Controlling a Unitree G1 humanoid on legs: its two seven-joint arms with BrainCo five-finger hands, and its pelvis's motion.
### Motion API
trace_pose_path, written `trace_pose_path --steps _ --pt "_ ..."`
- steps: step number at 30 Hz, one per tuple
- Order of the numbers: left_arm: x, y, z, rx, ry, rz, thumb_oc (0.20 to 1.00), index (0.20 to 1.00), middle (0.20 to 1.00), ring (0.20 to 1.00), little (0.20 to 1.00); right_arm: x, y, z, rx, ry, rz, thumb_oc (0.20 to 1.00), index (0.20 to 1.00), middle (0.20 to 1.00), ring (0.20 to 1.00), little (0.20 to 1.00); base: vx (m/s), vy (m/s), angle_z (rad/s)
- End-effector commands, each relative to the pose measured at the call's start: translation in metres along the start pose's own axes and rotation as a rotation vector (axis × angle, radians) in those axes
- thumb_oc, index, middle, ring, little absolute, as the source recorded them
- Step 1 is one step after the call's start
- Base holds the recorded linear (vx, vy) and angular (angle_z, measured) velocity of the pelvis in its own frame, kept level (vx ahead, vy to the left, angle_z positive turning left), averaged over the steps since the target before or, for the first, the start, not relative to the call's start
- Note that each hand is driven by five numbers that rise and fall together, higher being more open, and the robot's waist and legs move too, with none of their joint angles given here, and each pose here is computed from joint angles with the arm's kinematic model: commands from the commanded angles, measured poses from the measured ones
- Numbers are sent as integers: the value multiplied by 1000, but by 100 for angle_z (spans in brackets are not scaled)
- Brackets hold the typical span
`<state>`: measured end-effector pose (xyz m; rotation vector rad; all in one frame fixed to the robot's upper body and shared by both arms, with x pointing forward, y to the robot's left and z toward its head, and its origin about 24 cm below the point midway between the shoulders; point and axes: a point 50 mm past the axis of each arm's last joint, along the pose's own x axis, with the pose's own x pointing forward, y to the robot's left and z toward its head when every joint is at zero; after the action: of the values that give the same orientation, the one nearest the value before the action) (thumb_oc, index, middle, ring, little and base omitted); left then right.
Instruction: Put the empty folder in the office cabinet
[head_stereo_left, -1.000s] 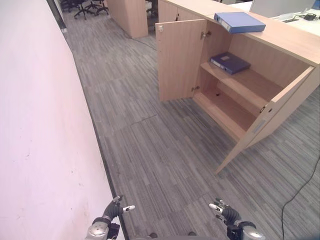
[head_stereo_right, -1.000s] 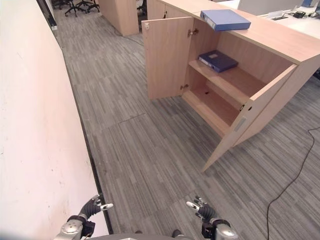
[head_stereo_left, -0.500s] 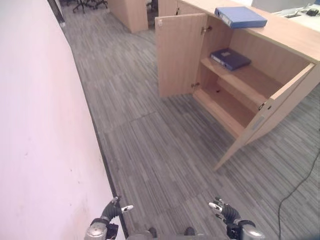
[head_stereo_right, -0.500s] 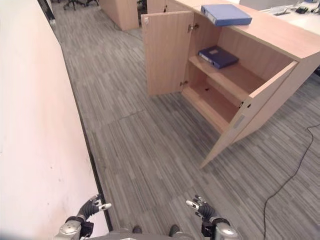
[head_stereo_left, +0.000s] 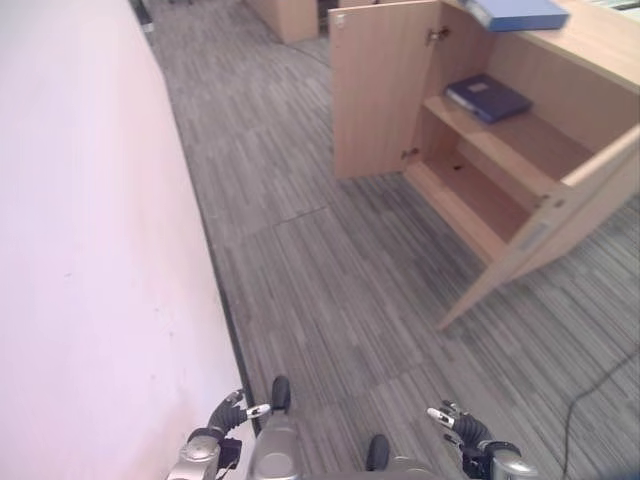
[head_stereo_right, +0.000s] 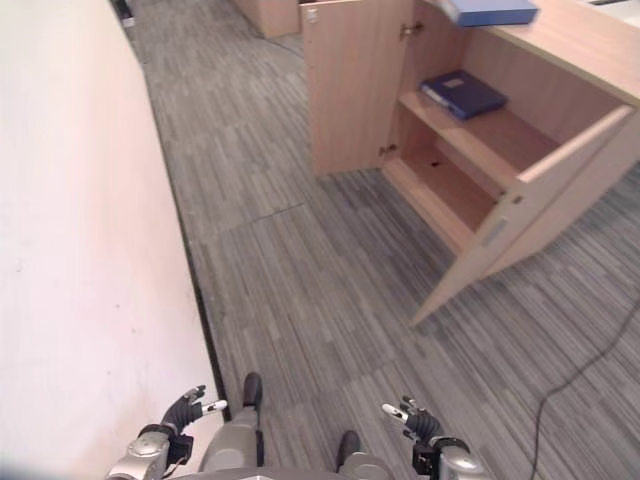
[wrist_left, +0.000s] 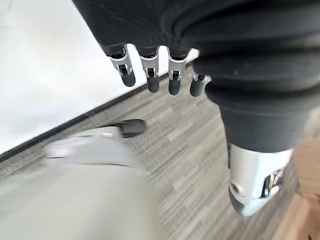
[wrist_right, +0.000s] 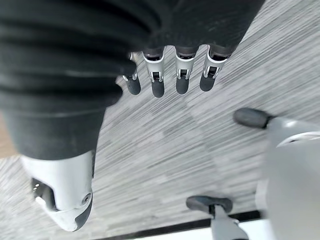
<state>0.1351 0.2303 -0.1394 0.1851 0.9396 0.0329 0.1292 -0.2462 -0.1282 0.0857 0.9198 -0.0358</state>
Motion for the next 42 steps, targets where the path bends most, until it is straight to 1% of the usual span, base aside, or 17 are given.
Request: trace_pose_path --steps 1,7,9,11,13,16,21,23,28,31,33,37,39,42 --pt "-4 16 6 -3 -61 51 1000 1000 1000 1000 1000 -2 -9 24 -51 -94 -5 1000 1000 1000 1000 1000 382 100 -63" --pt "-9 22 -17 -23 22 84 1000 1000 1000 1000 1000 2 -7 23 -90 -62 0 1000 1000 1000 1000 1000 396 161 -65" --pt "-12 27 -29 -25 75 104 1000 1000 1000 1000 1000 4 -1 24 -109 -58 24 1000 1000 1000 1000 1000 357 267 -19" --pt "-12 28 -30 -20 84 109 1000 1000 1000 1000 1000 5 2 24 -110 -61 32 1000 1000 1000 1000 1000 275 219 -27" --pt "-12 37 -29 6 95 131 1000 1000 1000 1000 1000 9 11 26 -111 -66 55 1000 1000 1000 1000 1000 430 352 -27" --pt "-11 43 -23 25 81 143 1000 1000 1000 1000 1000 11 21 26 -91 -73 77 1000 1000 1000 1000 1000 296 229 -45" --pt "-4 46 8 50 -25 134 1000 1000 1000 1000 1000 16 31 47 -88 -140 90 1000 1000 1000 1000 1000 236 289 -20" --pt "-2 44 19 64 -62 123 1000 1000 1000 1000 1000 18 32 47 -79 -138 81 1000 1000 1000 1000 1000 280 397 -15" --pt "0 39 34 62 -120 105 1000 1000 1000 1000 1000 18 28 42 -75 -119 64 1000 1000 1000 1000 1000 359 234 -11" --pt "1 35 43 64 -155 92 1000 1000 1000 1000 1000 16 18 36 -26 -99 16 1000 1000 1000 1000 1000 380 -23 18" --pt "2 33 41 80 -146 94 1000 1000 1000 1000 1000 16 9 30 17 -74 -25 1000 1000 1000 1000 1000 525 -103 4" --pt "2 34 38 102 -132 99 1000 1000 1000 1000 1000 14 5 18 20 -30 -46 1000 1000 1000 1000 1000 375 -73 24" --pt "0 34 26 117 -97 95 1000 1000 1000 1000 1000 11 0 6 3 19 -72 1000 1000 1000 1000 1000 559 -133 52" --pt "-2 30 14 120 -63 79 1000 1000 1000 1000 1000 6 -8 -6 38 51 -99 1000 1000 1000 1000 1000 439 -102 -20"
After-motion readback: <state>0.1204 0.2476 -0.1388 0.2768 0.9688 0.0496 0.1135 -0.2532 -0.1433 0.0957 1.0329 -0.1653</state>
